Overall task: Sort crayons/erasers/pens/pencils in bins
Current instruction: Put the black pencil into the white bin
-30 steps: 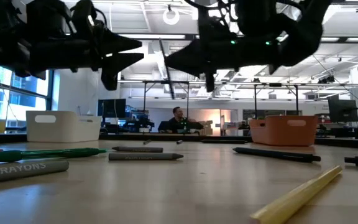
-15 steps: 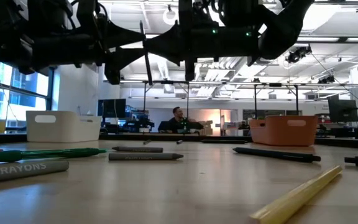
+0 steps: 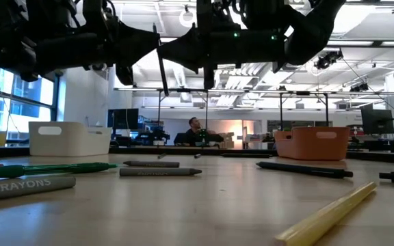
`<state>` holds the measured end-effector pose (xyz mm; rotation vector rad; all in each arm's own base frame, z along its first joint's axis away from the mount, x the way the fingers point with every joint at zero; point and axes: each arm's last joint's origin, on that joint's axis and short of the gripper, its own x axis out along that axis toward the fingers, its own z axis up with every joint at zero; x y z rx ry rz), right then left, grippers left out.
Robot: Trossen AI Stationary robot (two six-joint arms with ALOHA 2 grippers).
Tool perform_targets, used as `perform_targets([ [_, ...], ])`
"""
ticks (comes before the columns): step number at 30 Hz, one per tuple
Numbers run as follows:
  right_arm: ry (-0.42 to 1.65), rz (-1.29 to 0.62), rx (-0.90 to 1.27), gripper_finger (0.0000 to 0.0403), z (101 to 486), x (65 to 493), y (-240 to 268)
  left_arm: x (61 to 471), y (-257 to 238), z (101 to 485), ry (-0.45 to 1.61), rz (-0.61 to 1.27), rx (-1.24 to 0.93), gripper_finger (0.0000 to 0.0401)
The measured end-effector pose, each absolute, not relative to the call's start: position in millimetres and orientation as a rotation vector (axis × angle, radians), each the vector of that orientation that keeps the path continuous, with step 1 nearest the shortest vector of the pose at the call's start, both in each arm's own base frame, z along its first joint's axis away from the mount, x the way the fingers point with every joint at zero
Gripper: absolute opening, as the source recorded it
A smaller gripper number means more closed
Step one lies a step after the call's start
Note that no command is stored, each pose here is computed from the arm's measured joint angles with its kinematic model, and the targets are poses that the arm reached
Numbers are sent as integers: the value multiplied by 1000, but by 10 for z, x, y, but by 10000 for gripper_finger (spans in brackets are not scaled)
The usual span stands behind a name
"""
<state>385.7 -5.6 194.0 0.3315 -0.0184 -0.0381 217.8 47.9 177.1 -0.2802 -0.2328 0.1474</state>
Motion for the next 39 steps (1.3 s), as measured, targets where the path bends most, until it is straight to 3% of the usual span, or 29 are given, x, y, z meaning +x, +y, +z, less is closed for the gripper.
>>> perform_targets([
  [4, -3, -41, 308, 36, 1928, 3856, -55, 2178, 481, 1770, -230, 151, -255, 10],
  [13, 32, -44, 284, 150, 1930, 3843, -49, 2085, 527, 1950, -285, 125, -235, 3],
  [19, 144, -58, 190, 181, 2074, 3730, -49, 1965, 528, 2058, -224, 145, -228, 2],
  [25, 297, -145, 38, 149, 2276, 3507, -72, 1786, 516, 2177, -184, 191, -235, 1],
  [35, 498, -180, -49, 10, 2293, 3226, -86, 1605, 447, 2595, 183, 411, -272, 0],
  [39, 528, -180, -52, 13, 2237, 3206, -85, 1463, 405, 2820, 378, 576, -289, 0],
])
